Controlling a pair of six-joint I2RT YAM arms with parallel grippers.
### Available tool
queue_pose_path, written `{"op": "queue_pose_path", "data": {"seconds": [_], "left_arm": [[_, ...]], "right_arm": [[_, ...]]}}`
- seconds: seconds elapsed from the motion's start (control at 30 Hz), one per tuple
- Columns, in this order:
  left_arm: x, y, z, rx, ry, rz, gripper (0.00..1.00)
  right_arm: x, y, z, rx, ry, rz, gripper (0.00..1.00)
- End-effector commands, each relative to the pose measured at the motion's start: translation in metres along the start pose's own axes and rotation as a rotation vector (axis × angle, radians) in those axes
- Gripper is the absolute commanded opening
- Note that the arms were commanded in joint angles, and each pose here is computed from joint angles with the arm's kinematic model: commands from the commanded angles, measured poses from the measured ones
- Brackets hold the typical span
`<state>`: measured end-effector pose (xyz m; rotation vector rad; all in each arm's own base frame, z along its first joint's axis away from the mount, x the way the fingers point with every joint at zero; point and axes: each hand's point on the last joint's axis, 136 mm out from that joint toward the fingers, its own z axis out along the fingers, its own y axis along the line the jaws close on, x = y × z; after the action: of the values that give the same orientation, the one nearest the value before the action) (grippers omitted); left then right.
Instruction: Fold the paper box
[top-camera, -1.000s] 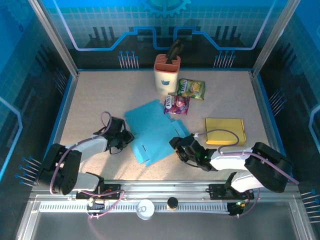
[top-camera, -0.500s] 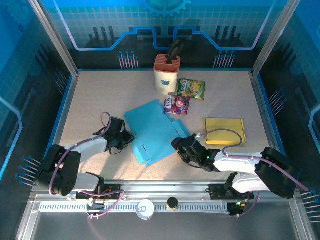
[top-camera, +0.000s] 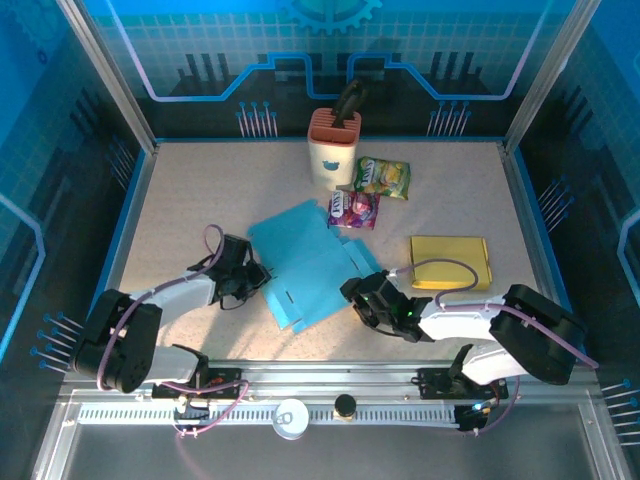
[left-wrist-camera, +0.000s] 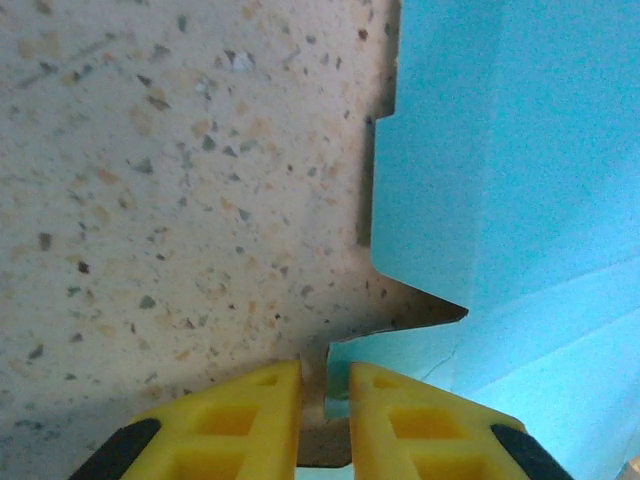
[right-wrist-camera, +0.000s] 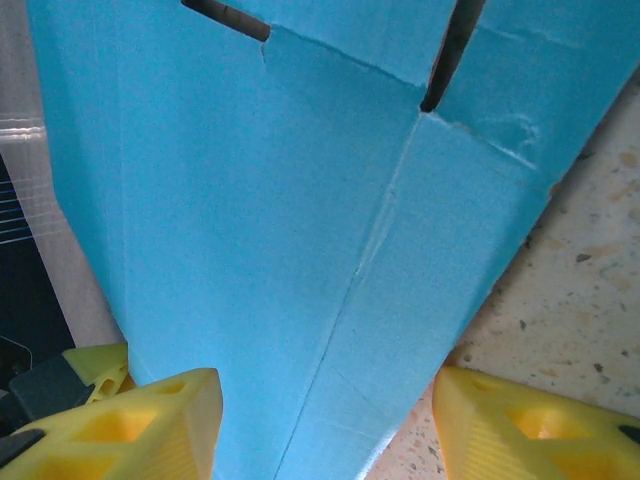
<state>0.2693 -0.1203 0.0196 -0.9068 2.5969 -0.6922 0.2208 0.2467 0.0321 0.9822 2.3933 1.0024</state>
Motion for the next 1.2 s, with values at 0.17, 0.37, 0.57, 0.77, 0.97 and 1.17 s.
{"op": "queue_pose_path", "data": {"seconds": [0.17, 0.37, 0.57, 0.77, 0.97, 1.17], "left_arm": [[0.027, 0.002, -0.006, -0.004, 0.053, 0.016, 0.20], [0.031, 0.008, -0.005, -0.017, 0.057, 0.019, 0.20], [0.030, 0.007, -0.005, -0.023, 0.054, 0.027, 0.21], [0.028, 0.007, -0.007, -0.031, 0.049, 0.031, 0.21], [0.022, 0.005, -0.018, -0.039, 0.014, 0.048, 0.24], [0.004, -0.004, -0.064, -0.047, -0.111, 0.093, 0.42]], "right_arm": [[-0.005, 0.013, 0.008, -0.081, -0.007, 0.031, 0.56], [-0.005, 0.021, 0.006, -0.150, -0.009, 0.019, 0.53], [-0.007, 0.025, 0.001, -0.200, -0.026, 0.020, 0.45], [-0.009, 0.031, -0.003, -0.229, -0.046, 0.024, 0.21], [-0.009, 0.039, -0.005, -0.251, -0.042, 0.045, 0.01], [0.001, 0.066, -0.019, -0.306, -0.004, 0.074, 0.00]]}}
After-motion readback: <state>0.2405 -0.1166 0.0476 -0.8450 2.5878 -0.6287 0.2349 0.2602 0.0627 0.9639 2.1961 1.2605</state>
